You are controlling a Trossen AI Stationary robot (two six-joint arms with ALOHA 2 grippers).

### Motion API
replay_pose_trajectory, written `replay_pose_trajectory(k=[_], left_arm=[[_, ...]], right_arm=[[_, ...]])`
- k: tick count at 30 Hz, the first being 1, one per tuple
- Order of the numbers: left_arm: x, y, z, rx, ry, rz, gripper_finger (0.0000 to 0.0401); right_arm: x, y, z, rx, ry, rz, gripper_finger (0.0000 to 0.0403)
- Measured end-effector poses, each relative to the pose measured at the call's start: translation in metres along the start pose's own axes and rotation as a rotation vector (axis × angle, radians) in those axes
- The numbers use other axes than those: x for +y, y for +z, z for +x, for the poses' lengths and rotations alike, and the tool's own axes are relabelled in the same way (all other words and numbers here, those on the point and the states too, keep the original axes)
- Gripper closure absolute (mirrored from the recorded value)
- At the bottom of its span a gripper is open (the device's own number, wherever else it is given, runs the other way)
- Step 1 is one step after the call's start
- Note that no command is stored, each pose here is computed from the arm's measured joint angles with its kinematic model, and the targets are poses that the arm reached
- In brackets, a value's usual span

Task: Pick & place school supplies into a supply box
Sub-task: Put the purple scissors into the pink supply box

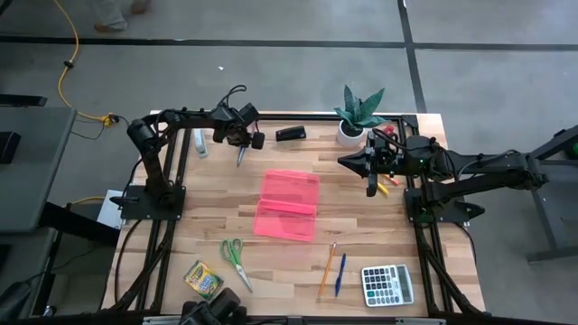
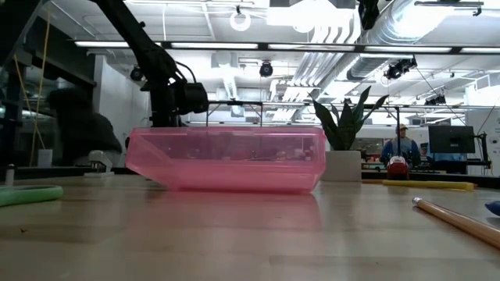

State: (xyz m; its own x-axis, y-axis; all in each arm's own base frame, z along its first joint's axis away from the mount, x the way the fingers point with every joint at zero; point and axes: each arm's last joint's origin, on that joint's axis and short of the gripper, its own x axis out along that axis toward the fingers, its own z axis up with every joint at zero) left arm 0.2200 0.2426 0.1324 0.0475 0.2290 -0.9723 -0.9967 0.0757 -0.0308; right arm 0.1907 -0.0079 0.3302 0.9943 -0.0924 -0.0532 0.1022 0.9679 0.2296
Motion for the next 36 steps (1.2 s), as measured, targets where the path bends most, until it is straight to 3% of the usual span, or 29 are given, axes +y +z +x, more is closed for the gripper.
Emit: replay_pose_trajectory(k=[11, 16, 20, 30, 36], left_arm=[[0.006, 0.006, -0.027, -0.051, -0.081, -0.016, 0.0351], [0.008, 0.007, -0.057, -0.124, -0.151, 0.024, 0.0354], [0.009, 0.0, -0.1, -0.234, -0.245, 0.059, 0.0354], [-0.006, -0.062, -0.22, -0.591, -0.665, 0.314, 0.0354], [-0.02, -0.105, -0.265, -0.7, -0.972, 0.493, 0.0354]], right_arm=[[0.0, 0.0, 0.0, 0.0, 0.0, 0.0, 0.0402], [0.0, 0.0, 0.0, 0.0, 0.0, 0.0, 0.0402], [0.0, 0.0, 0.0, 0.0, 0.0, 0.0, 0.0402], [0.0, 0.0, 0.0, 0.002, 0.01, 0.003, 0.0402], [0.001, -0.001, 0.003, 0.007, 0.038, 0.037, 0.0402]])
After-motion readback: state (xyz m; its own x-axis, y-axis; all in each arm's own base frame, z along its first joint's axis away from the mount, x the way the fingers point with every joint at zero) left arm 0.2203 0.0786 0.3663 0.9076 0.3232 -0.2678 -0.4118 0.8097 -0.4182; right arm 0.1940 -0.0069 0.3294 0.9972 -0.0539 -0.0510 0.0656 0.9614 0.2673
